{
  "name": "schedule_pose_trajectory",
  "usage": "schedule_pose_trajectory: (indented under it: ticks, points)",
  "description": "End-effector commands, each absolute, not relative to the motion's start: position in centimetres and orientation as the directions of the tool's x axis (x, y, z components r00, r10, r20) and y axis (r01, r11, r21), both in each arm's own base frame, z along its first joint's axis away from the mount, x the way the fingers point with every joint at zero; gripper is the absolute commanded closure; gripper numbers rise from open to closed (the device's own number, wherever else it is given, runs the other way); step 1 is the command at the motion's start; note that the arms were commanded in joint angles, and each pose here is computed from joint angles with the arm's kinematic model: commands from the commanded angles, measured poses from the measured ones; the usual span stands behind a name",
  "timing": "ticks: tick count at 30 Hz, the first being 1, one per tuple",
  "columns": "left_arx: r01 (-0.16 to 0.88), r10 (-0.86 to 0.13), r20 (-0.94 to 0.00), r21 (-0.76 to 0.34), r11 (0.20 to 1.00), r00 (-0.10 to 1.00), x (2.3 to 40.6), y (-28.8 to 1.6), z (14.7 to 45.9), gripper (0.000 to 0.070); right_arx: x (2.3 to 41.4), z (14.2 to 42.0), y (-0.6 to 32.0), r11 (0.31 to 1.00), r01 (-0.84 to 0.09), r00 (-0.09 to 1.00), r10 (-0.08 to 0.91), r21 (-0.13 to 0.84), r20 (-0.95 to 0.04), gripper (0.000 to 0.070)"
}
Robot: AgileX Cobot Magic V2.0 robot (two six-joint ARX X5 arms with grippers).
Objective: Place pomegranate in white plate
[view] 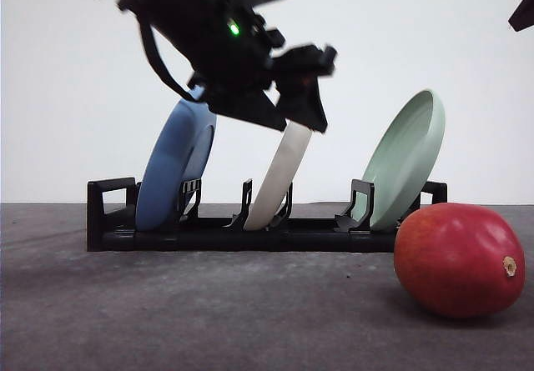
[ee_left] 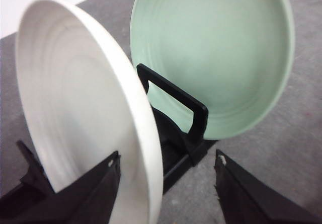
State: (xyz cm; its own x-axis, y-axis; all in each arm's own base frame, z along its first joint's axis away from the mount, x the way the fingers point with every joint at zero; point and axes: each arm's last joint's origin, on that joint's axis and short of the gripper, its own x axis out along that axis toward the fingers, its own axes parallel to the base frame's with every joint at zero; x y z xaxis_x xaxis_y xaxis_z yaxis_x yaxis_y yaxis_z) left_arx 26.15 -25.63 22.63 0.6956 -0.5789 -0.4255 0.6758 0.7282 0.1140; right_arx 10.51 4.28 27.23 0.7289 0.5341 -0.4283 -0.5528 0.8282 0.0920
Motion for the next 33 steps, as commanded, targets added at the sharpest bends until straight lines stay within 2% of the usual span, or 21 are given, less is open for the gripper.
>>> schedule_pose_trajectory:
  ticks: [1, 7, 9, 14, 17, 33]
  points:
    - [0.679, -0.585, -0.418, 0.113, 0.725, 0.695, 26.5, -26.5, 22.6, 0.0352, 10.5, 27.8, 4.3, 0.824, -0.561, 0.735, 0.541, 0.083, -0.409, 0.0379]
    - [0.669, -0.576, -0.415, 0.117, 0.734, 0.704, 27.1, -26.9, 21.9, 0.0354, 10.5, 27.8, 4.3, 0.824, -0.561, 0.735, 0.541, 0.083, -0.409, 0.0379]
    - [0.658, -0.568, -0.405, 0.122, 0.743, 0.717, 27.2, -27.0, 22.0, 0.0382, 10.5, 27.8, 4.3, 0.824, -0.561, 0.735, 0.541, 0.083, -0.409, 0.0379]
    - [0.653, -0.569, -0.390, 0.122, 0.747, 0.724, 27.3, -27.0, 22.2, 0.0620, 10.5, 27.8, 4.3, 0.824, -0.561, 0.735, 0.541, 0.083, -0.409, 0.0379]
    - [0.652, -0.570, -0.392, 0.113, 0.750, 0.723, 27.2, -27.0, 22.1, 0.0685, 10.5, 27.8, 4.3, 0.824, -0.561, 0.735, 0.541, 0.083, -0.409, 0.0379]
    - [0.582, -0.582, -0.353, -0.120, 0.804, 0.732, 26.9, -26.9, 23.8, 0.0685, 10.5, 27.8, 4.3, 0.824, -0.561, 0.735, 0.541, 0.083, -0.409, 0.0379]
